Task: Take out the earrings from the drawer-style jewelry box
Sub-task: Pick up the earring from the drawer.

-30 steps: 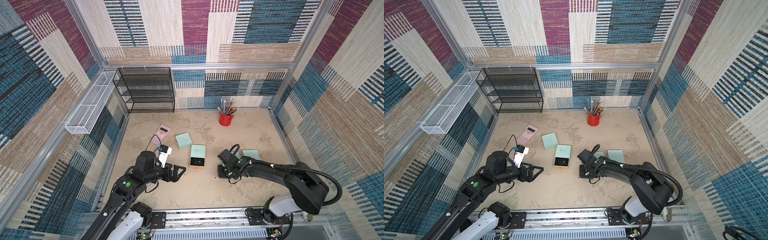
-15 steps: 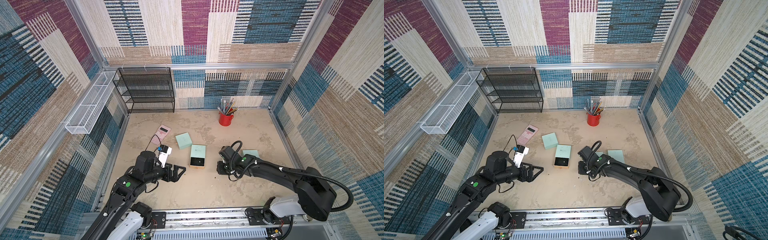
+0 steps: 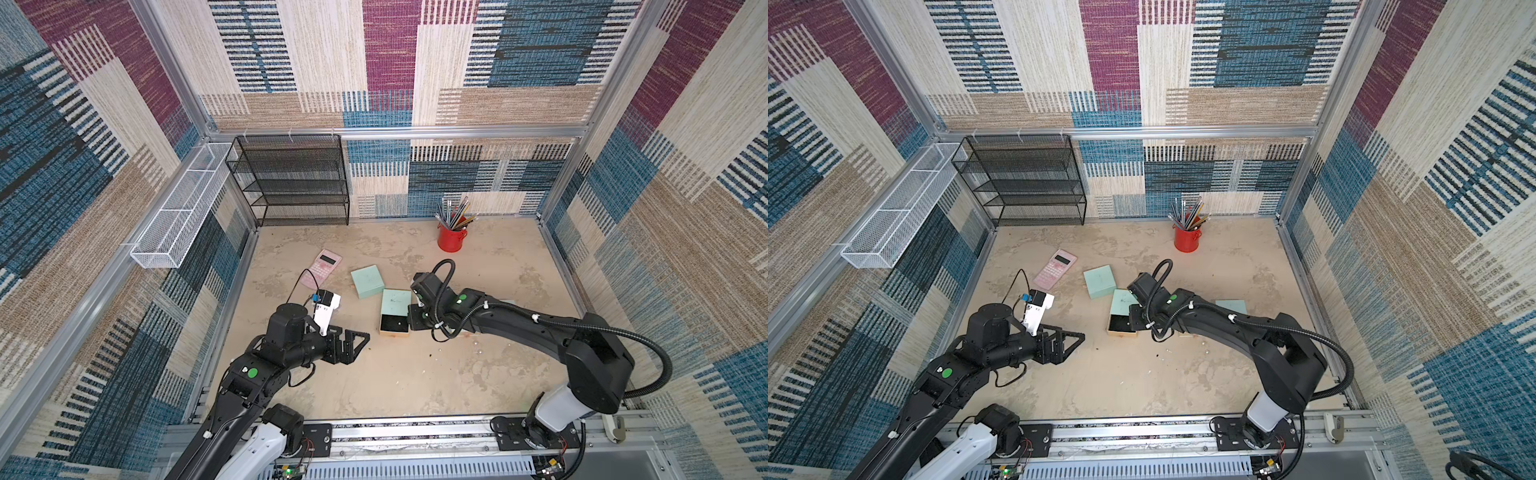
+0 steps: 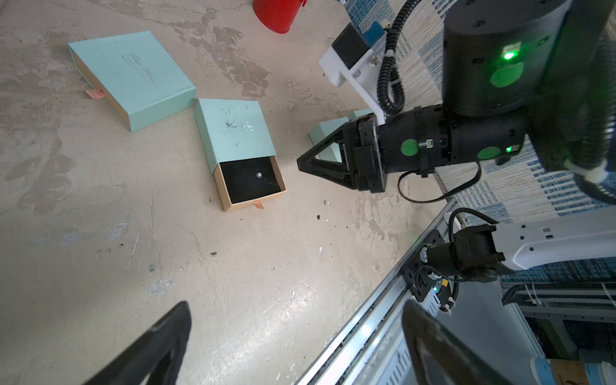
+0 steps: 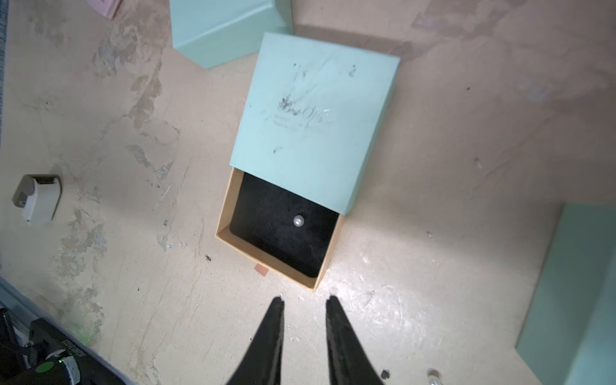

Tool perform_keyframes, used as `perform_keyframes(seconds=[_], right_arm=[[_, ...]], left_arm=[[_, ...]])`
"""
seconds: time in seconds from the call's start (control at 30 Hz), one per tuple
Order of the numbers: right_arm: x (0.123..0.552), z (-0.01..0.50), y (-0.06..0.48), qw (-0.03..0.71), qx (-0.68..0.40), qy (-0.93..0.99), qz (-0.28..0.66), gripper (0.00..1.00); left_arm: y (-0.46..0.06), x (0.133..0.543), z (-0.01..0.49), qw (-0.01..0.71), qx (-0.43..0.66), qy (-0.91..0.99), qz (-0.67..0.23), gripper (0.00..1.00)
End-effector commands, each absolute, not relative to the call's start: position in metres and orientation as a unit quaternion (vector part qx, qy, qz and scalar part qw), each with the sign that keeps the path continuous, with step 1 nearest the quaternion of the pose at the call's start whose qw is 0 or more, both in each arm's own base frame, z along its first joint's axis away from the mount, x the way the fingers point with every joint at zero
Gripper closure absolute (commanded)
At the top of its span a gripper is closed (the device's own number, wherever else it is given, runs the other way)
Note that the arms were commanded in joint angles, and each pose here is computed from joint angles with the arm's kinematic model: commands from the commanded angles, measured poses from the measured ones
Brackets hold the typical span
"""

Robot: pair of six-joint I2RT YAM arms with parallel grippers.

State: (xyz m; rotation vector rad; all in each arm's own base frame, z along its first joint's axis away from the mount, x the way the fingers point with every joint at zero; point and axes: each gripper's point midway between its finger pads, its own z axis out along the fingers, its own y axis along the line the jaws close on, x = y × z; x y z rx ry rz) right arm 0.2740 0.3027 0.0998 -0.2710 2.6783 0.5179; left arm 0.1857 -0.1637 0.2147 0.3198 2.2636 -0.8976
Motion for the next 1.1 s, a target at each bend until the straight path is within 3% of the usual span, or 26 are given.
perform_keyframes(seconds=[0.0, 1.07], right_arm=[[0.279, 0.097, 0.315, 0.204, -0.112, 0.956, 0.178, 0.74], [0.294, 0.041, 0.329, 0.164, -0.118, 0.971, 0.124, 0.76]], left_arm=[[-0.163, 0.190, 0.218, 0.349, 0.120, 0.864, -0.342, 0.01], [-0.163, 0.187, 0.222, 0.356, 0.125, 0.858, -0.349, 0.01]])
